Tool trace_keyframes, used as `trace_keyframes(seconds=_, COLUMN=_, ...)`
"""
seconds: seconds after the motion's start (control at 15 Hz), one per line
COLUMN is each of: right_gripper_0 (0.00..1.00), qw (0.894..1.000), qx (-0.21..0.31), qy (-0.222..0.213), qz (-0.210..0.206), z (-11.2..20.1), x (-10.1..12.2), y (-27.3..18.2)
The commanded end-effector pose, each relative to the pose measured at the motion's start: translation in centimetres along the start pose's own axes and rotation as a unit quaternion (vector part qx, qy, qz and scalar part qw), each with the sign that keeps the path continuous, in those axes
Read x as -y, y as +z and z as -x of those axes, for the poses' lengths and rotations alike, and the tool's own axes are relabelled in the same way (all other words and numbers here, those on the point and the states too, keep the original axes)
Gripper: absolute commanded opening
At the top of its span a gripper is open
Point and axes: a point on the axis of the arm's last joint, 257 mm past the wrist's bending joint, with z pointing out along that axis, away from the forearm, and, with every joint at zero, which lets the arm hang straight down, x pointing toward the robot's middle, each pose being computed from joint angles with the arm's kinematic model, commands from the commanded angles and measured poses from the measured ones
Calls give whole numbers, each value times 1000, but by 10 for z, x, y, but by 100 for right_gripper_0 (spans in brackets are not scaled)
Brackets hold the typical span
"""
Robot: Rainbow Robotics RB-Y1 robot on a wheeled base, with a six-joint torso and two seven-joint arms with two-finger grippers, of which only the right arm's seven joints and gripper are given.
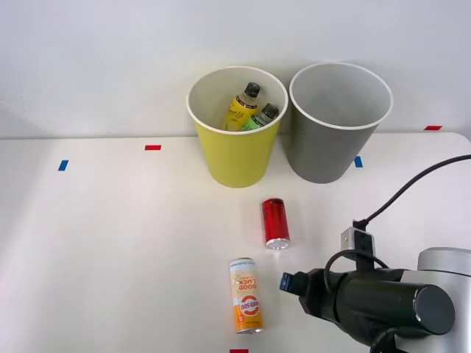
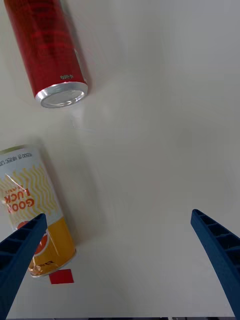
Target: Put cans in the gray bin, plastic bottles in the light green bin
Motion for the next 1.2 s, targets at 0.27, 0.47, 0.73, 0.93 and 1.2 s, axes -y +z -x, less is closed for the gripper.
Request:
trace_keyframes(seconds=0.27, right_gripper_0=100, qw=999, qx=-27, qy=-10, qz=21, z=-3, x=-25, y=-5)
trace_keyframes(seconds=0.47, right_gripper_0=100, qw=998, qx=-53, qy=-11, qz=12, z=4, x=-36, y=9)
trace_keyframes(seconds=0.73, right_gripper_0=100, qw=996, qx=-61, qy=-58, qz=-4, z=0, x=-45, y=29)
trace_keyframes(seconds=0.93, right_gripper_0=100, qw=994, qx=-61, qy=-92, qz=-6, z=-5, x=-52, y=34)
trace_keyframes(seconds=1.2, right_gripper_0=100, qw=992, qx=-67, qy=-105, qz=-7, z=-4, x=-66, y=43)
